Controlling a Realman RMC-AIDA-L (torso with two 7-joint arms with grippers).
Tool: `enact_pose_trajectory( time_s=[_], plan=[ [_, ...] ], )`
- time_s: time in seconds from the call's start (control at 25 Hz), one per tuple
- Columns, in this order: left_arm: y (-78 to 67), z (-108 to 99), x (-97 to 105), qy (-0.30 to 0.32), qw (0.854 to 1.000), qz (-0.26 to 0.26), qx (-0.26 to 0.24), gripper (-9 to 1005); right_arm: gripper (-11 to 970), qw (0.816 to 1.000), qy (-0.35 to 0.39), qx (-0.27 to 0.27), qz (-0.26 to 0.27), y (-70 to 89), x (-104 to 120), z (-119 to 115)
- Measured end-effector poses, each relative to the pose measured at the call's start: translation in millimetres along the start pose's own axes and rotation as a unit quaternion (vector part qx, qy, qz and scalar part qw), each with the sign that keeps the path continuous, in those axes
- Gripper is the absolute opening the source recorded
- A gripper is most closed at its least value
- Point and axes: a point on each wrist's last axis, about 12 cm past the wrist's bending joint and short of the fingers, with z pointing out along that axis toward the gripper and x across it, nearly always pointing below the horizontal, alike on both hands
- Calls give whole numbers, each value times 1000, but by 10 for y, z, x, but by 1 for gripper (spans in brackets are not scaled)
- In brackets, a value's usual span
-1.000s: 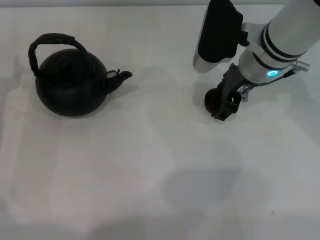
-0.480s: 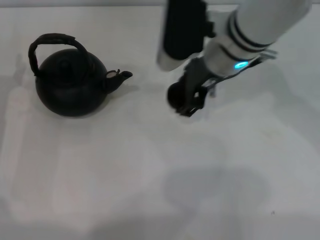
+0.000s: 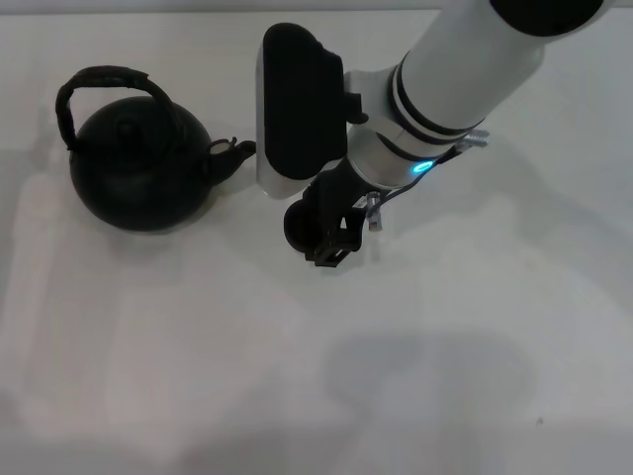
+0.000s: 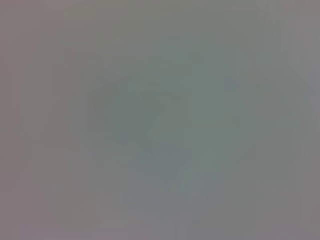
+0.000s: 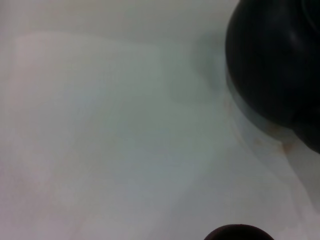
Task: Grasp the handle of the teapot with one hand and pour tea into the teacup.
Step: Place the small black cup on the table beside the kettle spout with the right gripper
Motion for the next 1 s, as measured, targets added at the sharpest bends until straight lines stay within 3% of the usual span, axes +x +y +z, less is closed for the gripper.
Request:
enact_pose_trajectory(
  time_s=[1.0],
  plan=[
    [28,-33,-3,-2,1000,0,-5,816,748,1000,21,-13,-10,55,-3,154]
  ],
)
